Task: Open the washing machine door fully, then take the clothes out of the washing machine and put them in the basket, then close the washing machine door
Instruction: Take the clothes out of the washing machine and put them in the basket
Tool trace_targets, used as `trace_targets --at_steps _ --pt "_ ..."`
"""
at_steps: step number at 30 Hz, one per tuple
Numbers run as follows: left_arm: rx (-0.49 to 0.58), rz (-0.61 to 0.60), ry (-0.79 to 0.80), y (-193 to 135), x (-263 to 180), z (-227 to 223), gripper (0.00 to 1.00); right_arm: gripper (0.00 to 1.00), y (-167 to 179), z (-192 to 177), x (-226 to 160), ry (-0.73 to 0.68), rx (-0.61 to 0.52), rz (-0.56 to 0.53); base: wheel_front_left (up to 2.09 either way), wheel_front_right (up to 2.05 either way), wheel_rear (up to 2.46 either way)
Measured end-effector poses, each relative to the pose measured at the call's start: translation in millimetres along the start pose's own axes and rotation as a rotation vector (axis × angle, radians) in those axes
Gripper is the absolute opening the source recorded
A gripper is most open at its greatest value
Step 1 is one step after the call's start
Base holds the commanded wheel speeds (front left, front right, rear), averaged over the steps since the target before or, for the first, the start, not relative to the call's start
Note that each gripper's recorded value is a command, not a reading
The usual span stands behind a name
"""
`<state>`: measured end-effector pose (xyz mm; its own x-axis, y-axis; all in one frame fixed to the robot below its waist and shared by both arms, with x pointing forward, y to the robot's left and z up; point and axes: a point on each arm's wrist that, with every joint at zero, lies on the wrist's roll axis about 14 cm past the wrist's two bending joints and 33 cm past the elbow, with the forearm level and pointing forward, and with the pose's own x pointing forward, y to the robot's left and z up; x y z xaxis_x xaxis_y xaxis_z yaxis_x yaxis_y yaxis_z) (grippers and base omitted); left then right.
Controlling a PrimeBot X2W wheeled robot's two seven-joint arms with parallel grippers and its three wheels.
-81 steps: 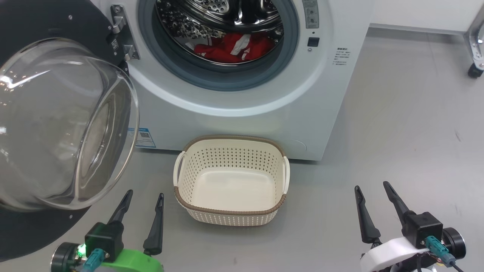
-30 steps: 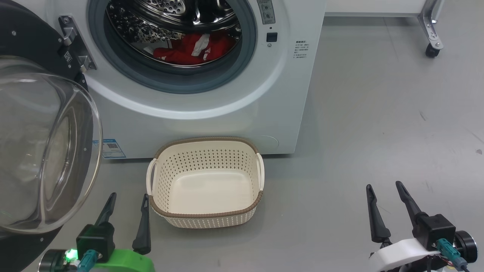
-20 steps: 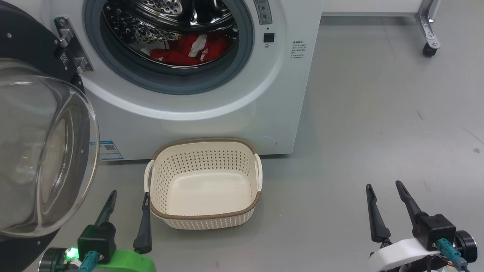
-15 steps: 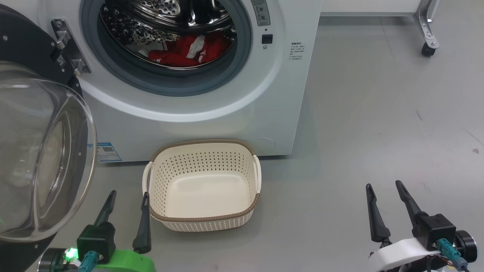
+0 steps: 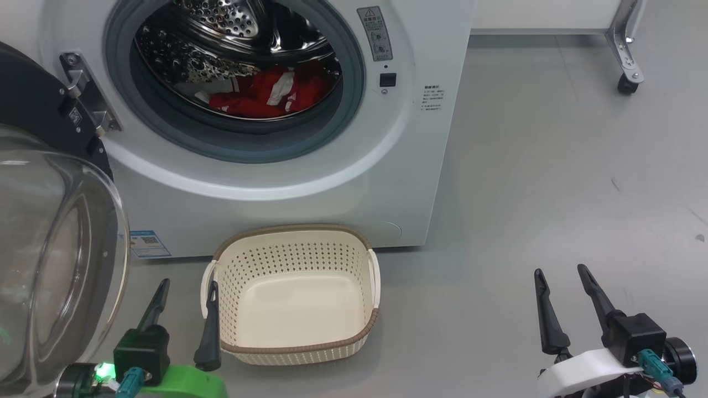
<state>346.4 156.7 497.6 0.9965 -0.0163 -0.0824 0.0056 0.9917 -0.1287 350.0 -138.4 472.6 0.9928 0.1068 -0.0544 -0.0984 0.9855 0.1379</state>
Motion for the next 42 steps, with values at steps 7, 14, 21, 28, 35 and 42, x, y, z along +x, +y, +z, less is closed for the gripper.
trace_targets --at_steps 7,14,21,28,35,42 --pt "0.005 -0.001 0.003 -0.2 0.4 -1.0 1.00 1.00 -0.3 -1.1 0.3 0.004 0.000 0.000 1.10 -1.10 0.00" --pt "0.005 0.001 0.003 0.2 -0.2 -1.0 1.00 1.00 0.5 -0.7 0.5 0.002 -0.001 0.002 0.83 -0.83 0.00" --pt "0.005 0.004 0.003 0.7 -0.6 -1.0 1.00 1.00 1.5 -0.5 0.5 0.002 -0.001 0.006 0.57 -0.57 0.00" --pt "0.004 0.006 0.004 1.0 -0.9 -1.4 1.00 1.00 1.9 -1.0 1.1 0.004 -0.002 0.008 0.28 -0.28 0.00" --pt "-0.004 0.011 0.005 1.6 -1.0 -1.9 1.00 1.00 2.3 -2.0 1.9 0.007 -0.003 0.011 0.03 -0.03 0.00" --pt "-0.008 0.013 0.001 2.2 -0.7 -1.7 1.00 1.00 2.5 -2.7 2.3 0.009 -0.003 0.012 0.00 0.00 0.00"
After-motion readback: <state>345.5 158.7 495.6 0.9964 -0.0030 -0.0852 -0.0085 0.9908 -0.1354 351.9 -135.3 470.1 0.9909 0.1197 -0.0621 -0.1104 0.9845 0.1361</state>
